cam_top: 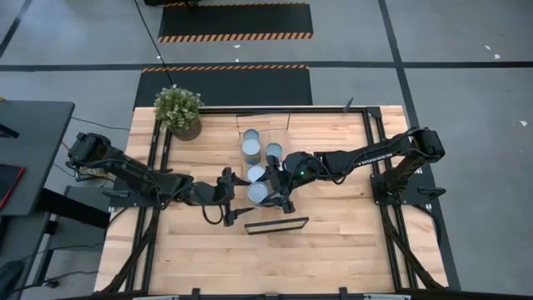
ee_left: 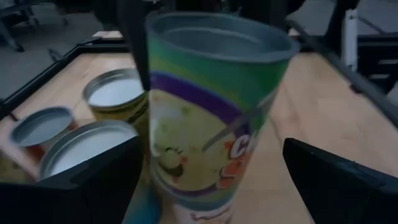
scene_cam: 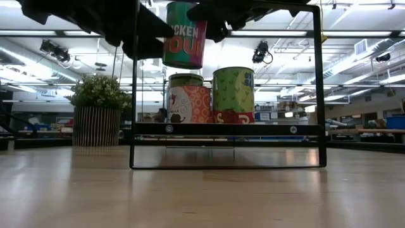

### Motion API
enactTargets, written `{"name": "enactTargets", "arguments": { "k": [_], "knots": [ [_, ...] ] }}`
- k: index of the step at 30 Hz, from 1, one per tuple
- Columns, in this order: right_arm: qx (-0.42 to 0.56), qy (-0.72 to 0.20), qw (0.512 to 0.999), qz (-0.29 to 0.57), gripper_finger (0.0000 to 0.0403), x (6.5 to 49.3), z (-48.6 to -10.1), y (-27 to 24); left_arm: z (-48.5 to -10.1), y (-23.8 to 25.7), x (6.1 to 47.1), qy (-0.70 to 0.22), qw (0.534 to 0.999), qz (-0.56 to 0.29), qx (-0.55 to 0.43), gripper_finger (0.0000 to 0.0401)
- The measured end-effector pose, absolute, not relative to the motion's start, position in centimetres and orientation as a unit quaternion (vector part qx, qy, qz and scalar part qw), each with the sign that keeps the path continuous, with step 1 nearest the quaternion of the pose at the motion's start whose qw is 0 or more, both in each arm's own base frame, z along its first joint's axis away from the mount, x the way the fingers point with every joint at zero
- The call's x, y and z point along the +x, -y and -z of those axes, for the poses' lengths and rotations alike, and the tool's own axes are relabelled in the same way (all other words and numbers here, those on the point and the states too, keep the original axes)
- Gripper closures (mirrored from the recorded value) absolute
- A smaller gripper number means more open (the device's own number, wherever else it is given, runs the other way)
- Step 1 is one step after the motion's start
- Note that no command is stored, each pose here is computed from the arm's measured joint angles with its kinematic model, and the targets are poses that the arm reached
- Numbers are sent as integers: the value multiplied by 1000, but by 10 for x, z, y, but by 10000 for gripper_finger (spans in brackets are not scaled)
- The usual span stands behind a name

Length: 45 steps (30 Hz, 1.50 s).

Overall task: Pick and place cans onto a shelf
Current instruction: Put the canned chicken soup on the shelf

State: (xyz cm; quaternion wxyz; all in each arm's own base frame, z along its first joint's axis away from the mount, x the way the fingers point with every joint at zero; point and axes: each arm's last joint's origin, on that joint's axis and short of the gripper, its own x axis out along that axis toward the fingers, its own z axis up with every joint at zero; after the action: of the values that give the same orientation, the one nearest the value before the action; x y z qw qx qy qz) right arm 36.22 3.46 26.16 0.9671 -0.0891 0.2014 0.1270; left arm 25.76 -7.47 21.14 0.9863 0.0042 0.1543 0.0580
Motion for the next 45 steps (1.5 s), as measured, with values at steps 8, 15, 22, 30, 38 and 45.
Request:
{"name": "enactTargets", "arguments": {
  "k": [8, 15, 22, 30, 38, 45],
  "knots": [
    [-87, -205, 968, -117, 107, 362, -261, -40, -219, 76, 260, -117, 992, -51, -12, 12],
    [-89, -198, 969, -120, 107, 362, -263, -44, -220, 76, 260, -112, 992, -48, -14, 32],
    [-87, -195, 969, -124, 107, 362, -263, -46, -219, 76, 260, -113, 992, -48, -13, 117],
    [-75, -196, 969, -130, 107, 362, -263, -46, -220, 76, 260, -112, 993, -45, -15, 146],
    [-49, -203, 970, -123, 64, 361, -263, -46, -219, 76, 260, -114, 992, -46, -3, 149],
    [-44, -196, 972, -123, 10, 357, -270, -46, -219, 76, 260, -114, 992, -46, -3, 147]
  ]
}}
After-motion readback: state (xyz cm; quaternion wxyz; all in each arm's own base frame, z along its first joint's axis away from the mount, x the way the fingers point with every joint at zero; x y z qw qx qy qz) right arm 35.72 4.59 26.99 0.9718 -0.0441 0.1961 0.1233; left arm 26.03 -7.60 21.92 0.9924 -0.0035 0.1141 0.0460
